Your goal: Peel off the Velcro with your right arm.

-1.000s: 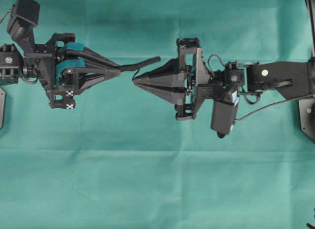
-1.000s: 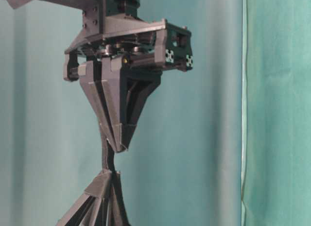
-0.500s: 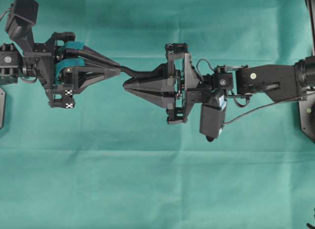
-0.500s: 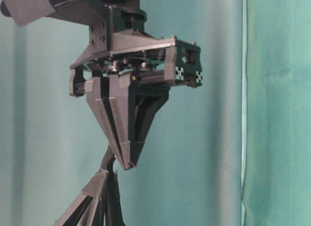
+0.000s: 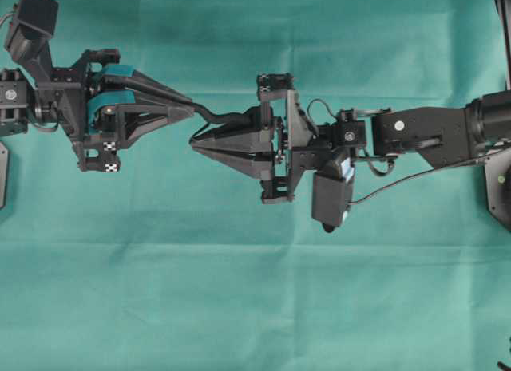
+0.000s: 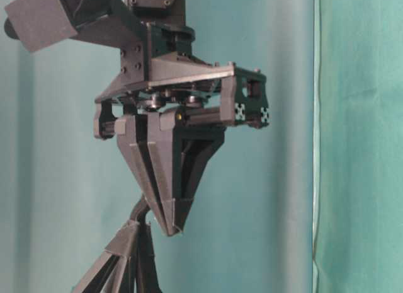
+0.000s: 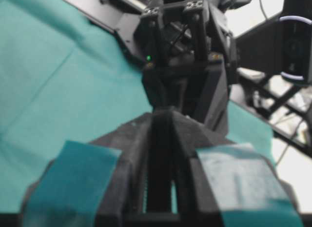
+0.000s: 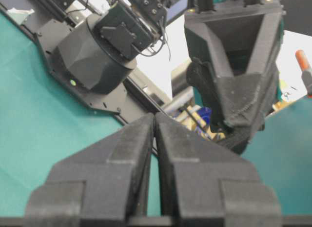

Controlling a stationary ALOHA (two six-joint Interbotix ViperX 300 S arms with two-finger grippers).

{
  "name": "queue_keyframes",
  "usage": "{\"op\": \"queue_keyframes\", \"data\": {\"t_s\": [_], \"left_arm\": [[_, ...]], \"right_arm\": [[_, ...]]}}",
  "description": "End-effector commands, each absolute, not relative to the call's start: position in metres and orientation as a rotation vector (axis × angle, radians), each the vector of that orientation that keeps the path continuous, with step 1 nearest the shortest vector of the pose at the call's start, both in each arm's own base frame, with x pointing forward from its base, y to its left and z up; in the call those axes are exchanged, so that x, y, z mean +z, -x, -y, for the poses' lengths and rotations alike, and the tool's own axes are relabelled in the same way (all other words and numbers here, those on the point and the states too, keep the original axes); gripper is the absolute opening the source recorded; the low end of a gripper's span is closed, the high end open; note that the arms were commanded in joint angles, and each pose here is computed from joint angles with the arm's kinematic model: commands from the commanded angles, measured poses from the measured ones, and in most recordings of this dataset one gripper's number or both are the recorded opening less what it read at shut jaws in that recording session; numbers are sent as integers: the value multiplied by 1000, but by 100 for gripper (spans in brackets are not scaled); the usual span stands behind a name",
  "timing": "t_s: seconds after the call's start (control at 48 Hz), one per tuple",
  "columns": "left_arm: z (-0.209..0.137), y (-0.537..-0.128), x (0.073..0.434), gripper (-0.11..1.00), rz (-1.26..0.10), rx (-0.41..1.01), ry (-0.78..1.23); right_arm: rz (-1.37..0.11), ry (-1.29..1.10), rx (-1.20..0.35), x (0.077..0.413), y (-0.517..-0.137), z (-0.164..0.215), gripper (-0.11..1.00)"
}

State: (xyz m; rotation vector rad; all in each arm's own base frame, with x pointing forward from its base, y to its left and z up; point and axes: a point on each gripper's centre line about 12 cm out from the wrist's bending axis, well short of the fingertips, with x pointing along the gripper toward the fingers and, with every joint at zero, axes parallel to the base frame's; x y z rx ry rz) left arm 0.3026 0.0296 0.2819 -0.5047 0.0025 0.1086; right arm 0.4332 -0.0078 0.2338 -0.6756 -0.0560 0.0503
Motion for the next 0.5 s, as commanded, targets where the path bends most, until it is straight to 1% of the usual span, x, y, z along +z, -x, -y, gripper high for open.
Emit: {"op": "queue_keyframes", "data": {"t_s": [0.0,0.187,0.479], "left_arm": [[-31,-304,291,10,36,105,503],[-34,-302,291,10,47,113,501],[-38,-294,292,10,131,108,494]], "right_arm": [[103,679,49,248,-440,3,-9],[96,678,57,244,-442,1,-9],[50,677,74,238,-441,-2,-9]]}}
